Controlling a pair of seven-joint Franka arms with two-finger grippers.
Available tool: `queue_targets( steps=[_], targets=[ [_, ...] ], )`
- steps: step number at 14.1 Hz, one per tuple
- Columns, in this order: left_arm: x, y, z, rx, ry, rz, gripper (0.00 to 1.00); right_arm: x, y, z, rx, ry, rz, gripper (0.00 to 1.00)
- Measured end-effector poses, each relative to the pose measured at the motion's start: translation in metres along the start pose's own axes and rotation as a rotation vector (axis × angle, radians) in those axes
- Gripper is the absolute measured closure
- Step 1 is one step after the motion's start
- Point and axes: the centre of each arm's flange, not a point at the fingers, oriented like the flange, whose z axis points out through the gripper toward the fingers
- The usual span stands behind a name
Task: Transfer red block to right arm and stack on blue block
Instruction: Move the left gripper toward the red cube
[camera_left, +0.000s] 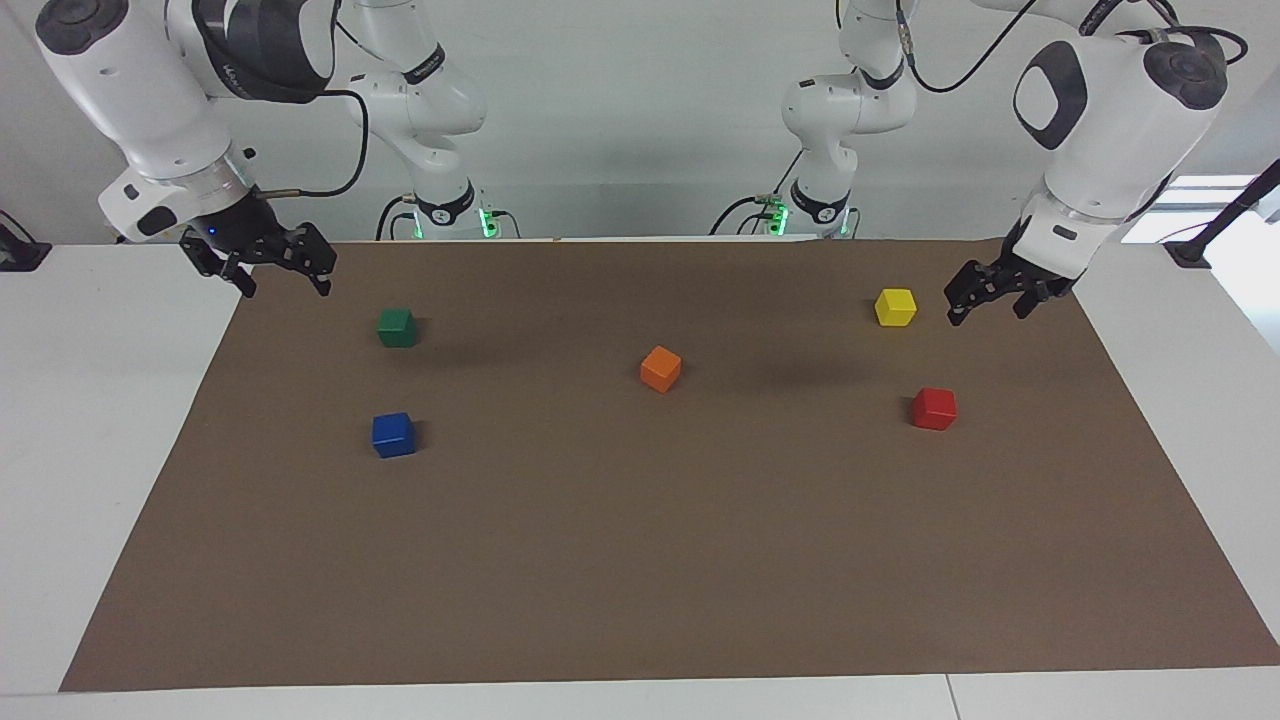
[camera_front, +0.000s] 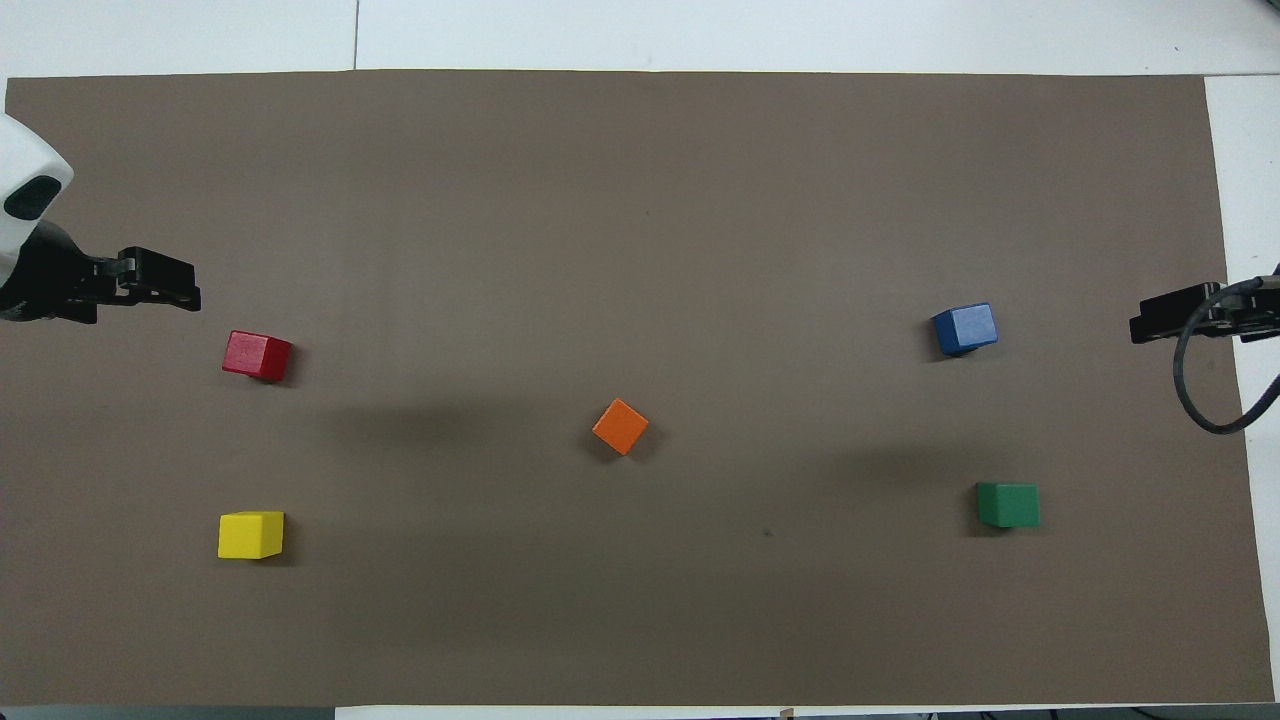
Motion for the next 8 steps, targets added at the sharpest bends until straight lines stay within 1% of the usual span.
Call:
queue_targets(
  steps=[3,6,8],
  targets=[
    [0.000,-0.001,0.023,0.000,0.029,0.034,0.00,0.000,0.000,0.000,0.000,0.000,0.000,0.00],
    [-0.002,-0.007,0.049,0.002,0.023,0.107,0.00,0.000,0.000,0.000,0.000,0.000,0.000,0.00],
    [-0.003,-0.013,0.061,0.025,0.021,0.169,0.00,0.000,0.000,0.000,0.000,-0.001,0.000,0.00]
  ],
)
